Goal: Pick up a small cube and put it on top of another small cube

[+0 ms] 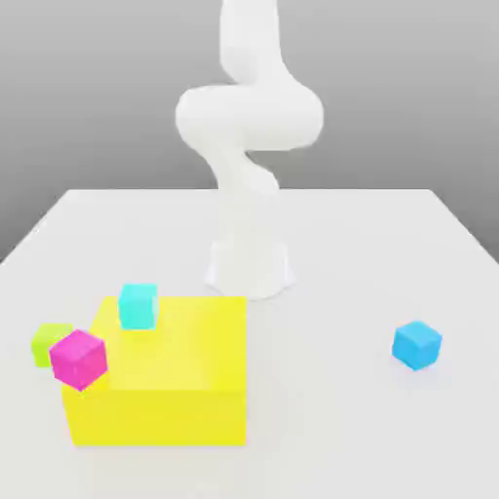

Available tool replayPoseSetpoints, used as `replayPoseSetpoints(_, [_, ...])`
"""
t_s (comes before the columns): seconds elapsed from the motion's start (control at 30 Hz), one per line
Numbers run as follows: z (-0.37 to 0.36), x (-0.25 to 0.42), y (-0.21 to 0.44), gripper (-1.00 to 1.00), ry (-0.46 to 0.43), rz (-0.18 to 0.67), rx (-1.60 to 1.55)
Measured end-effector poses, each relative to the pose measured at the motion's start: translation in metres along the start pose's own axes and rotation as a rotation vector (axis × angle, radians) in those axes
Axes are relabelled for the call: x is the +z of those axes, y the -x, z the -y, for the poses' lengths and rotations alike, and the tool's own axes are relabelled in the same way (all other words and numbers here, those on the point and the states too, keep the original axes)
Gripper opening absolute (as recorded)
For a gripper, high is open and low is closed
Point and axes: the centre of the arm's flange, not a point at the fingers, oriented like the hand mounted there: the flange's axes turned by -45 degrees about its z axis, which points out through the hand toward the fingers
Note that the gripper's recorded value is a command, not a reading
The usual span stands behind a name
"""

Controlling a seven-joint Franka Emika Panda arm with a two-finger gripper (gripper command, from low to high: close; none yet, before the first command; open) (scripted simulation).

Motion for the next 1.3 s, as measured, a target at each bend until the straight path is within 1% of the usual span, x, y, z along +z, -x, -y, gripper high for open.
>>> replayPoseSetpoints(0.13, [-0.073,0.092,0.024,0.00,0.088,0.124,0.246])
replayPoseSetpoints(0.27, [-0.147,0.164,0.073,0.00,0.181,0.231,0.489])
replayPoseSetpoints(0.43, [-0.234,0.227,0.163,0.00,0.310,0.352,0.800])
replayPoseSetpoints(0.57, [-0.289,0.255,0.254,0.00,0.423,0.439,1.053])
replayPoseSetpoints(0.6, [-0.307,0.256,0.282,0.00,0.461,0.456,1.135])
replayPoseSetpoints(0.7, [-0.329,0.264,0.353,0.00,0.545,0.515,1.305])
replayPoseSetpoints(0.77, [-0.331,0.277,0.374,0.00,0.562,0.530,1.331])
replayPoseSetpoints(0.9, [-0.334,0.307,0.404,0.00,0.568,0.534,1.338])
replayPoseSetpoints(0.93, [-0.334,0.313,0.410,-1.00,0.567,0.535,1.339])
replayPoseSetpoints(1.13, [-0.334,0.316,0.413,-1.00,0.567,0.534,1.340])
replayPoseSetpoints(1.3, [-0.333,0.288,0.387,-1.00,0.568,0.534,1.338])
